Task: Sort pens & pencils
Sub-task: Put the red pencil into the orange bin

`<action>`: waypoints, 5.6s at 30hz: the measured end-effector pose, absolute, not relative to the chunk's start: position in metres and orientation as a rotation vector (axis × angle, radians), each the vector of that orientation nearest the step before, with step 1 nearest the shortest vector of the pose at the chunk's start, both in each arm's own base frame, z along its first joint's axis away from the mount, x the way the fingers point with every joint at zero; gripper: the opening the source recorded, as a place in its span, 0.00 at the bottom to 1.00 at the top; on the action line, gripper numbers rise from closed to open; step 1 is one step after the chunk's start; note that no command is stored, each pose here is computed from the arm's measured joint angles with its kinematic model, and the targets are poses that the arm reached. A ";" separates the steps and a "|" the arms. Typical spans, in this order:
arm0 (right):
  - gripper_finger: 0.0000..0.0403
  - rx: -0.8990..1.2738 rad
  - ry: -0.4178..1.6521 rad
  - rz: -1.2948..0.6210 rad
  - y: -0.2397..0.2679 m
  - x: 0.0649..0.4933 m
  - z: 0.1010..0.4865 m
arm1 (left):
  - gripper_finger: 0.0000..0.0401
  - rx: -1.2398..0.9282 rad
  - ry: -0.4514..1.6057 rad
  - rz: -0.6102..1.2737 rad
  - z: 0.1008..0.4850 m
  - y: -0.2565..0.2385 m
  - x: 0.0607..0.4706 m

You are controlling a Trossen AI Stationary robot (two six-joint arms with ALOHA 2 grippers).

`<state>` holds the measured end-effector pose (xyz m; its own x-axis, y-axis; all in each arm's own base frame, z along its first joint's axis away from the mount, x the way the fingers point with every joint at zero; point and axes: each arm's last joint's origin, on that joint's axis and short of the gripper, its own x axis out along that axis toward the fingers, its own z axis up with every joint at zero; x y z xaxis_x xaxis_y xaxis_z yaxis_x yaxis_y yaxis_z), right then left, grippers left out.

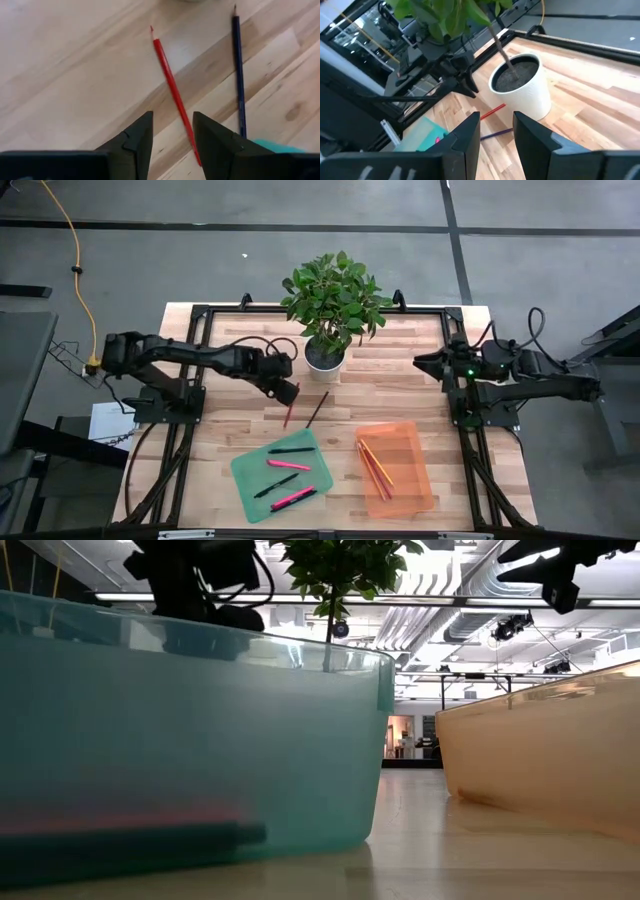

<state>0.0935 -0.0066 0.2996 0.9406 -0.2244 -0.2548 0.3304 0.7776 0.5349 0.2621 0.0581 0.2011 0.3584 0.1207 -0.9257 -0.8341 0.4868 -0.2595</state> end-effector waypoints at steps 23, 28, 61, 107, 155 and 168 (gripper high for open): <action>0.27 0.556 0.260 -0.233 -0.004 0.096 0.295 | 0.32 -0.825 1.271 0.777 0.183 0.058 0.312; 0.27 0.531 0.267 -0.221 -0.004 0.096 0.295 | 0.32 -0.827 1.313 0.785 0.181 0.056 0.319; 0.27 0.515 0.280 -0.171 -0.003 0.095 0.295 | 0.32 -0.900 1.363 0.798 0.148 0.038 0.336; 0.27 0.498 0.283 -0.166 -0.003 0.095 0.295 | 0.32 -0.874 1.436 0.800 0.139 0.038 0.334; 0.27 0.498 0.282 -0.166 -0.003 0.095 0.295 | 0.03 -0.783 1.481 0.717 0.141 0.038 0.332; 0.27 0.498 0.283 -0.166 -0.003 0.095 0.295 | 0.01 -0.787 1.482 0.707 0.141 0.037 0.332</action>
